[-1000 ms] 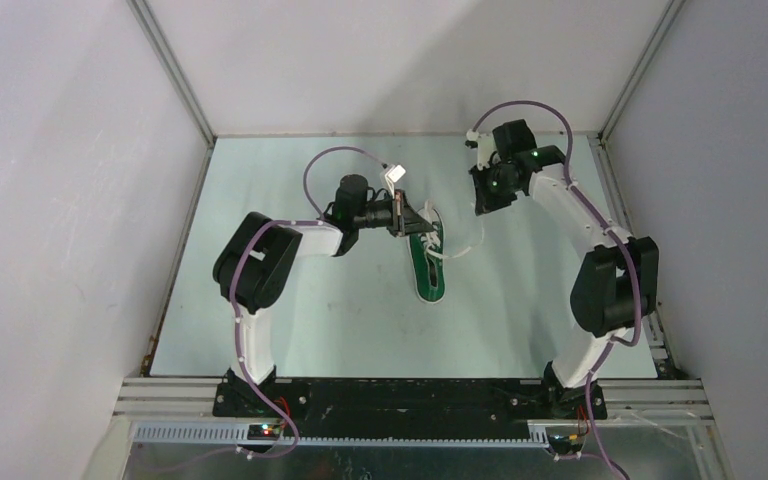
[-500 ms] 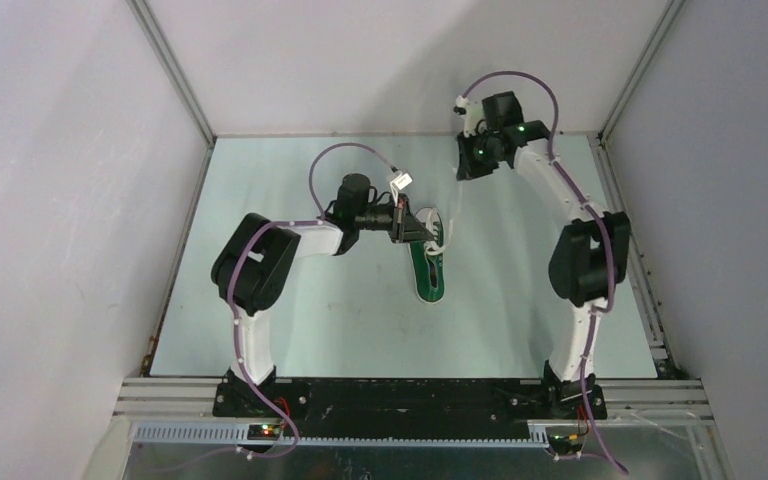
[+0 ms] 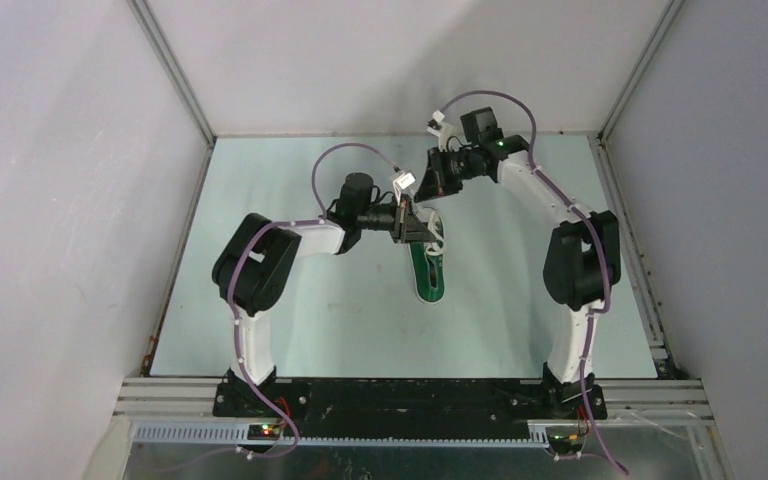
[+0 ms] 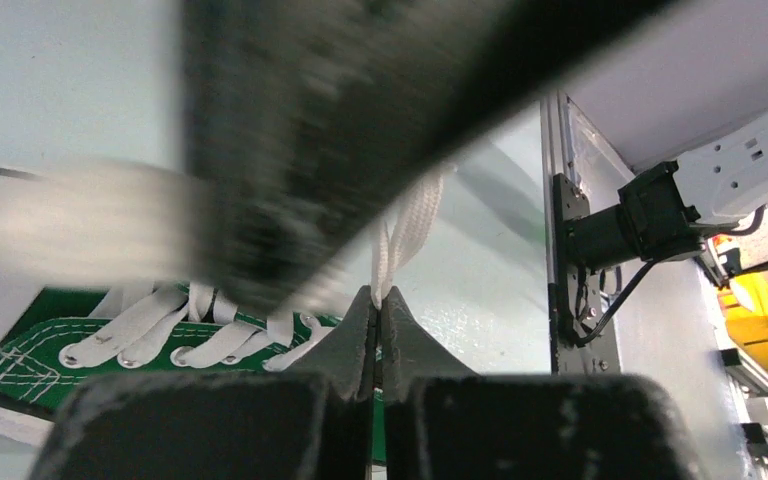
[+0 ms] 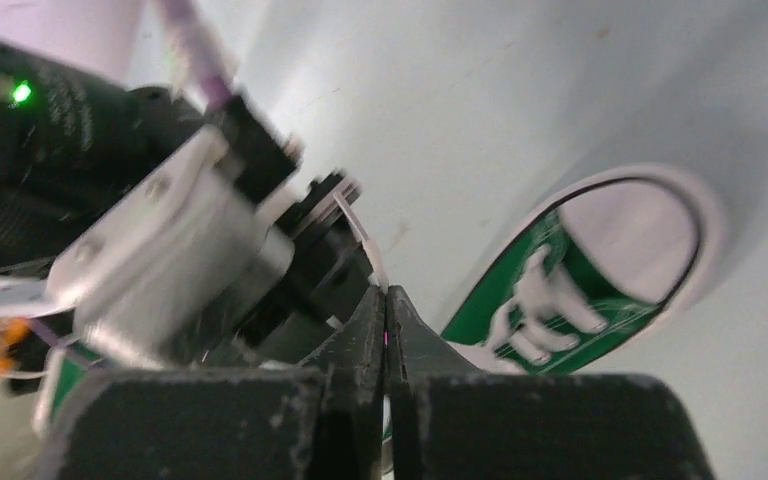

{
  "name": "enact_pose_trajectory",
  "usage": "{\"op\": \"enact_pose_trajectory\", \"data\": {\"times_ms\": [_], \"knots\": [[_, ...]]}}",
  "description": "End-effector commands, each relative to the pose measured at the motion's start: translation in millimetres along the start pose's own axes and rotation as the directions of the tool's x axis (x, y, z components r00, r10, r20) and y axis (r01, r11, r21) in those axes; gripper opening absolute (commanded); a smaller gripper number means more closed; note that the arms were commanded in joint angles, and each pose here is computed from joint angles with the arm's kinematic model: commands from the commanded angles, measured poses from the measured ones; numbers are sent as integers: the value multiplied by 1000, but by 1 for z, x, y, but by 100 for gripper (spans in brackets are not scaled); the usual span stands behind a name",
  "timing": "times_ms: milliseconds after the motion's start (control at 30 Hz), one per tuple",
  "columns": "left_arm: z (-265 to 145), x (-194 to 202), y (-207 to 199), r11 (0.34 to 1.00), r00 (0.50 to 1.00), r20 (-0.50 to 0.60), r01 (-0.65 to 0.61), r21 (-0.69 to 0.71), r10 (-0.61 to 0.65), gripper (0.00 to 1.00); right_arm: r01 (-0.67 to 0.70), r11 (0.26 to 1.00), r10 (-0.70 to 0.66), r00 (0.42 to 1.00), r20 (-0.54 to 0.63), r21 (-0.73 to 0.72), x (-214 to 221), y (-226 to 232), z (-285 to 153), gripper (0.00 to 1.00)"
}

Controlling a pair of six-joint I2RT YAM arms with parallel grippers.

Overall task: Tie the shoes
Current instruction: Wrap the shoelace around the shoelace.

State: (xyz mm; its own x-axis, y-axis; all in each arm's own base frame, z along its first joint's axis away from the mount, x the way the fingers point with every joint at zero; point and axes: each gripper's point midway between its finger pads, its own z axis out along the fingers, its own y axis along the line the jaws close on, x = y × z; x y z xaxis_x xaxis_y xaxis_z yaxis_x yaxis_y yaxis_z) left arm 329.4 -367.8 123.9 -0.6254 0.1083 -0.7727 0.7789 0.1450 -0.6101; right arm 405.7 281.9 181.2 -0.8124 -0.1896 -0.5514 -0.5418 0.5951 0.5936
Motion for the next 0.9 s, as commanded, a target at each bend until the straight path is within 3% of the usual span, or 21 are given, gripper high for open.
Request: {"op": "enact_pose_trajectory", "data": {"times_ms": [0, 400, 867], "knots": [[2, -27, -16, 999, 998, 57, 4, 40, -6, 0, -132, 973, 135, 991, 5, -192, 6, 40, -24, 0], [3, -16, 3, 996, 996, 13, 91, -22, -91, 0, -173, 940, 166, 985, -49, -293, 32, 63, -45, 0], [-8, -17, 16, 992, 996, -5, 93, -89, -93, 0, -54, 954, 35, 997, -70, -294, 64, 77, -60, 0]]}}
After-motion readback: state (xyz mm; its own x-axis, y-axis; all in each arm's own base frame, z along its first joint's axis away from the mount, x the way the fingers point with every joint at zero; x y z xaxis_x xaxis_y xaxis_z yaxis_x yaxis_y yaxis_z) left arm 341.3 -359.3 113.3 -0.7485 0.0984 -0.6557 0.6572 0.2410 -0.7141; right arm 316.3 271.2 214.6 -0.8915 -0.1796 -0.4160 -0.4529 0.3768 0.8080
